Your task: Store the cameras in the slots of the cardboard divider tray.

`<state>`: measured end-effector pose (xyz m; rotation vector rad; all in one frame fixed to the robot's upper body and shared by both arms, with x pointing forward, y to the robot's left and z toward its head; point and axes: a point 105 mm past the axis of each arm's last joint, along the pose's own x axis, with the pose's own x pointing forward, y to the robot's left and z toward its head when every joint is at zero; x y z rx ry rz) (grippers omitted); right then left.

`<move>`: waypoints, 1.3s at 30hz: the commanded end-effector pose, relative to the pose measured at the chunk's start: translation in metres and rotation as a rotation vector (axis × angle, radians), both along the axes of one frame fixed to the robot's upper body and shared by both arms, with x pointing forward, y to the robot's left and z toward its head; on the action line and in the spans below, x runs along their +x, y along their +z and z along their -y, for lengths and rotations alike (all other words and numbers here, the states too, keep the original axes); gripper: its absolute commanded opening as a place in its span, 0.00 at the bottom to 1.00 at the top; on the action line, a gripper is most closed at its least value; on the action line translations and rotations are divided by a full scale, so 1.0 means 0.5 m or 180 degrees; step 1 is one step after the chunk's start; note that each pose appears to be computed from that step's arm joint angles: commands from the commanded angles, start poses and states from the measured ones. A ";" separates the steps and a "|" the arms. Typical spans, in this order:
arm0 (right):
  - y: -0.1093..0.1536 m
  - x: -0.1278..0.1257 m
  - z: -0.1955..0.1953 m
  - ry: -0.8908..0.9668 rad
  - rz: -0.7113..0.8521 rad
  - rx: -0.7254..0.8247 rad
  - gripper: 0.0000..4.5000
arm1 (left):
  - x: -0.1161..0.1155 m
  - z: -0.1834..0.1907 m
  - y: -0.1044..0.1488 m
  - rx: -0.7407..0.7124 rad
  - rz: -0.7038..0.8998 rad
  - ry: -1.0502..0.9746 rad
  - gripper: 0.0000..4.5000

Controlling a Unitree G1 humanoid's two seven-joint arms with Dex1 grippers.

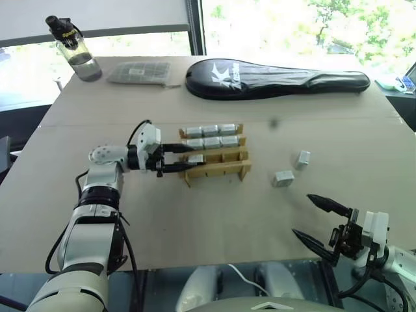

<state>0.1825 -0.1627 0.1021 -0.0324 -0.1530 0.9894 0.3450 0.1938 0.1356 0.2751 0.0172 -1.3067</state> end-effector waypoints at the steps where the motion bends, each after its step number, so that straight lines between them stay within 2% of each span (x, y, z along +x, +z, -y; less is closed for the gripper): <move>1: 0.020 0.004 0.011 -0.0032 0.0119 -0.0057 1.00 | -0.010 -0.014 0.043 -0.0099 0.0190 0.0014 0.69; 5: 0.020 0.021 0.021 -0.0042 0.0128 -0.0174 1.00 | -0.027 -0.021 0.084 -0.0203 0.0225 0.0071 0.69; 8: 0.022 0.041 0.028 -0.0079 0.0140 -0.0266 1.00 | -0.052 -0.025 0.095 -0.0170 0.0144 0.0066 0.69; 12: 0.026 0.077 0.042 -0.0072 0.0143 -0.0571 1.00 | -0.119 -0.027 0.091 -0.0054 -0.0145 0.0012 0.69; 16: 0.035 0.124 0.074 -0.0025 0.0072 -0.1037 1.00 | -0.171 -0.028 0.066 0.0205 -0.0441 0.0214 0.69; 21: 0.046 0.164 0.074 0.0343 0.0050 -0.1423 1.00 | -0.220 -0.003 0.073 0.0047 -0.0560 0.0294 0.69; 29: 0.080 0.232 0.067 0.0571 0.0095 -0.1552 1.00 | -0.254 0.017 0.087 -0.0035 -0.0509 0.0393 0.69; 39: 0.049 0.235 0.011 0.1168 -0.0153 -0.1716 1.00 | -0.266 0.040 0.098 -0.0058 -0.0460 0.0272 0.69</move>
